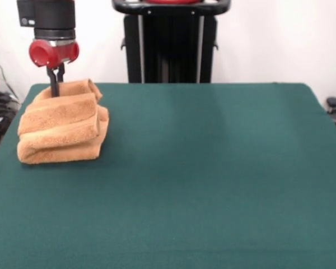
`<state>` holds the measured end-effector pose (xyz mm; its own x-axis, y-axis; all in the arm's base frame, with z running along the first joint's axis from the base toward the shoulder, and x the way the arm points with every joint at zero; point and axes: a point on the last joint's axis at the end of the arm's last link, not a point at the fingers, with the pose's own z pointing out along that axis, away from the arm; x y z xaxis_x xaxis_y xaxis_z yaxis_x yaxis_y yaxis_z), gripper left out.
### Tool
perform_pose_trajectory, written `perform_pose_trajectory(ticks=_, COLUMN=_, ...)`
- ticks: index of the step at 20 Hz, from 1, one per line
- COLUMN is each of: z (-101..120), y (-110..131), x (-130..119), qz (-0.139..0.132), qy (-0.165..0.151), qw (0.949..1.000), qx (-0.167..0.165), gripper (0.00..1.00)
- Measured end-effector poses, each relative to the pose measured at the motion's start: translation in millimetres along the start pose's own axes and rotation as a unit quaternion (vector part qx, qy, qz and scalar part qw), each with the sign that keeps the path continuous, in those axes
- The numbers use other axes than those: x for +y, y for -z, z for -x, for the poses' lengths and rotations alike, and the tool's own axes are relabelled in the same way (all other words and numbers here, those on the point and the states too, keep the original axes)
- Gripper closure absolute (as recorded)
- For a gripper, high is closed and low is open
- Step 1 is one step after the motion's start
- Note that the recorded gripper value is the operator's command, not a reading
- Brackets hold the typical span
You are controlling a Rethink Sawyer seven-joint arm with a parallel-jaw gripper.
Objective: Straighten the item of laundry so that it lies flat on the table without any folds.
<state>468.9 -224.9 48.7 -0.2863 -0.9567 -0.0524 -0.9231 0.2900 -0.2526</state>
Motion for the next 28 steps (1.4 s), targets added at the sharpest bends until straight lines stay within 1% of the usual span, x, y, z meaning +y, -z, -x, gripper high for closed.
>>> perform_pose_trajectory(ticks=5, z=4, y=10, x=-12, qz=0.01, qy=-0.024, qw=0.9997, qx=0.005, gripper=1.0)
perform_pose_trajectory(ticks=9, z=9, y=22, x=-18, qz=0.014, qy=-0.033, qw=0.9993, qx=0.006, gripper=1.0)
perform_pose_trajectory(ticks=12, z=12, y=31, x=-21, qz=0.018, qy=-0.031, qw=0.9993, qx=0.008, gripper=1.0)
perform_pose_trajectory(ticks=20, z=14, y=64, x=-29, qz=0.038, qy=-0.011, qw=0.999, qx=0.02, gripper=1.0)
perform_pose_trajectory(ticks=23, z=17, y=78, x=-34, qz=0.041, qy=-0.001, qw=0.9989, qx=0.022, gripper=1.0)
perform_pose_trajectory(ticks=28, z=25, y=101, x=-44, qz=0.039, qy=0.013, qw=0.9989, qx=0.022, gripper=1.0)
